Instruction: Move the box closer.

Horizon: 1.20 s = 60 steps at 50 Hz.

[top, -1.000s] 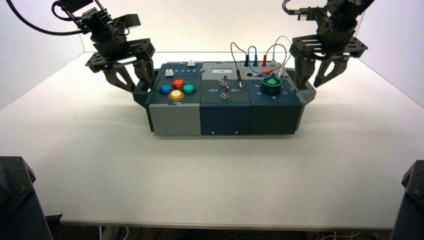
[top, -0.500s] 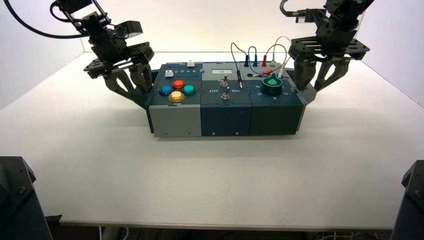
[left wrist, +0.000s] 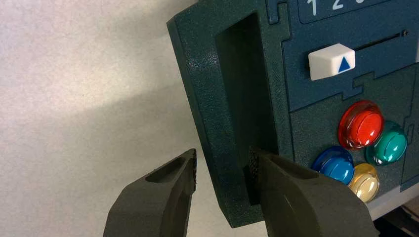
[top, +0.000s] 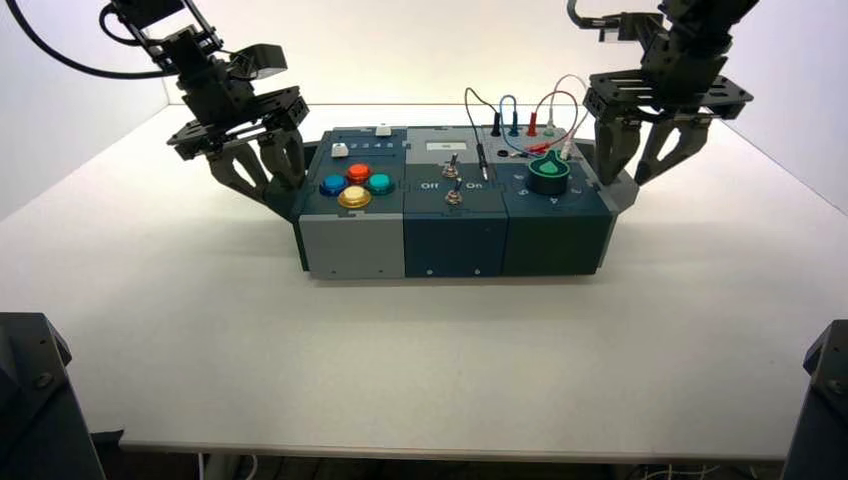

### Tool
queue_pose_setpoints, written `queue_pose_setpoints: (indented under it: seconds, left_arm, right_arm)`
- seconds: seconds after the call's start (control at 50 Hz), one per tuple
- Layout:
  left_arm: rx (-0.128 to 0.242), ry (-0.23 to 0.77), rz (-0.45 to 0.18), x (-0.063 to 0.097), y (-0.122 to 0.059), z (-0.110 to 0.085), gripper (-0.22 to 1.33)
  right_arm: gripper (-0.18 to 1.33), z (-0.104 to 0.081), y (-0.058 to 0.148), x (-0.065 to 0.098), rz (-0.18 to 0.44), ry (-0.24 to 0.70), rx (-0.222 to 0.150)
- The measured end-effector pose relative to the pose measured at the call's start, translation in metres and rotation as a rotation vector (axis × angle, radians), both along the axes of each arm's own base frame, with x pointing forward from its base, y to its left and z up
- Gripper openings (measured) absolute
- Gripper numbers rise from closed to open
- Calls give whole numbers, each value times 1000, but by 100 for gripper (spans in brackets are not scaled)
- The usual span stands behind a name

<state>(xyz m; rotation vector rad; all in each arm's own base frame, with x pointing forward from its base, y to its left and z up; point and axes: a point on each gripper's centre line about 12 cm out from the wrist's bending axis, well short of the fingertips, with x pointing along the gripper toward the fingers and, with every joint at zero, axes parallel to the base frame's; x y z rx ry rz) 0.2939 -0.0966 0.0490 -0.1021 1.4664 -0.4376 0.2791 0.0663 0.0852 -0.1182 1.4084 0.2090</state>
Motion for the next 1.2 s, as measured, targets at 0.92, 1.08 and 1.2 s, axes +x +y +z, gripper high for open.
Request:
queue_pose_setpoints:
  seconds: [0.92,1.08,1.2]
  left_arm:
    - [6,-2,8,4,4,-3,110]
    - [-7,29,10,2,4,-1,110]
    - [-12,34,6,0,4,0,110]
  right_arm:
    - [112,-7,9,0,-20,-2,2]
    - [112,-7,9,-3,-39,34,-2]
    - [112,-6,9,-5,-49,53,-4]
